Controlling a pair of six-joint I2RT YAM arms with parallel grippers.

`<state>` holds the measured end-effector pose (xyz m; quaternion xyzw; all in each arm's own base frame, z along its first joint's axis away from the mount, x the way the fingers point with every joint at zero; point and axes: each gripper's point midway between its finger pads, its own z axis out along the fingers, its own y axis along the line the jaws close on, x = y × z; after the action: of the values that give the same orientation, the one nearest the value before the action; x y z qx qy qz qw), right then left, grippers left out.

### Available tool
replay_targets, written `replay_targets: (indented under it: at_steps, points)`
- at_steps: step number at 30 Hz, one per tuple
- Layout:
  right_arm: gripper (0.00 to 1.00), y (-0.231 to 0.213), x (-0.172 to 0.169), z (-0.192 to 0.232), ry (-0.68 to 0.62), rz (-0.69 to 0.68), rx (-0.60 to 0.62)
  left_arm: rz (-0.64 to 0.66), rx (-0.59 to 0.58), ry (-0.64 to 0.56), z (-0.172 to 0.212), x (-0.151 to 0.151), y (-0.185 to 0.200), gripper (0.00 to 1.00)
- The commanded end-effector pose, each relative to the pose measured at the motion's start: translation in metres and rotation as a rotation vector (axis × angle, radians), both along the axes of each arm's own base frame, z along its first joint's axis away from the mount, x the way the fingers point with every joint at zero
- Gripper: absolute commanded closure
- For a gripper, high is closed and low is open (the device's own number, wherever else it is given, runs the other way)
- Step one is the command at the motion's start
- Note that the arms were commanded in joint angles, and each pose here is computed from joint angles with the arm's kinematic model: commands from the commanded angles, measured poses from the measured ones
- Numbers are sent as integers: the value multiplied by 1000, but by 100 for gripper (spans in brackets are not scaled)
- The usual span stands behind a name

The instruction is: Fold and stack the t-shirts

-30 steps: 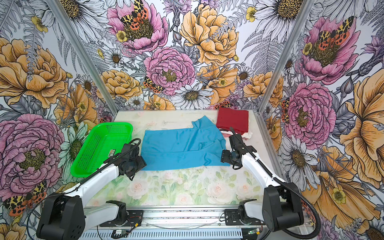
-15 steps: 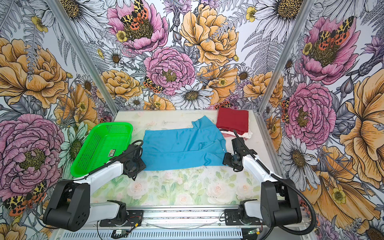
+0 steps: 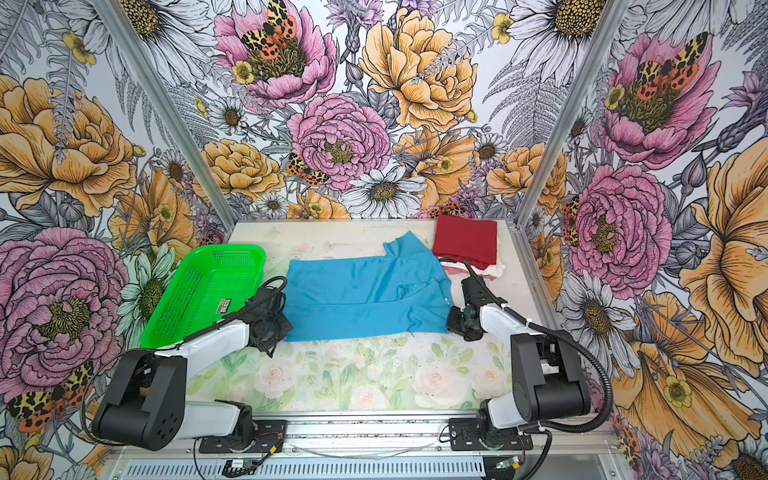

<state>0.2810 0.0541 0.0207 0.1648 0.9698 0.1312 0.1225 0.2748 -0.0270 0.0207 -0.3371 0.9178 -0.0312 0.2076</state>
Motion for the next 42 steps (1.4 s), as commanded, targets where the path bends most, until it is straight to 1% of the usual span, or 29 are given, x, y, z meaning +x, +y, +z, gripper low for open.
replay_targets:
  at_steps: [1,2,3,8,10,12,15,18,19,20,21,22,23,24,25,26,27,29,31,34,36,39,42]
  points:
    - [90,-2,-5,-5,9,-21,4,19,13,-7,-1,-5,9,100]
    - [96,-5,-7,-3,-1,-31,-9,22,12,-15,0,-5,10,100]
    - [97,-9,-8,0,-12,-41,-29,22,12,-20,2,-5,11,100]
    - [100,-22,-20,20,-39,-52,-101,19,12,-33,9,-9,12,100]
    - [100,-25,-25,28,-51,-56,-121,12,12,-33,12,-11,12,100]
    - [100,-24,-26,36,-76,-62,-108,8,15,-38,17,-14,12,100]
    - [99,-27,-32,46,-92,-78,-125,8,17,-52,24,-20,10,100]
    - [98,-24,-35,52,-113,-87,-105,4,7,-71,32,-24,6,100]
    - [97,-23,-36,53,-113,-86,-103,1,8,-73,33,-25,5,100]
    - [91,-22,-37,55,-120,-86,-101,-2,9,-75,35,-27,3,98]
    - [81,-21,-38,59,-129,-86,-100,-4,8,-80,38,-28,2,89]
    - [63,-22,-39,62,-138,-89,-107,-9,3,-82,39,-28,0,76]
    - [45,-23,-39,69,-157,-95,-119,-6,0,-86,41,-28,0,59]
    - [33,-24,-38,77,-179,-98,-127,-11,-6,-98,45,-26,-2,40]
    - [25,-25,-37,84,-197,-99,-128,-13,-8,-107,48,-25,-2,26]
    - [20,-24,-35,90,-214,-92,-126,-19,-9,-120,53,-22,-3,13]
    - [18,-22,-32,95,-221,-81,-124,-24,-11,-133,59,-18,-4,2]
    - [18,-17,-22,102,-227,-45,-111,-53,-20,-145,66,-9,-9,1]
    - [17,-11,-11,104,-220,-3,-110,-114,-46,-156,73,4,-21,1]
    - [17,2,11,100,-202,78,-106,-207,-89,-150,77,24,-40,1]
    - [17,20,26,95,-195,144,-67,-267,-126,-146,75,37,-56,1]
    - [16,45,42,76,-158,228,-62,-324,-146,-126,68,52,-73,1]
    - [16,65,51,52,-107,272,-52,-345,-153,-108,56,64,-86,1]
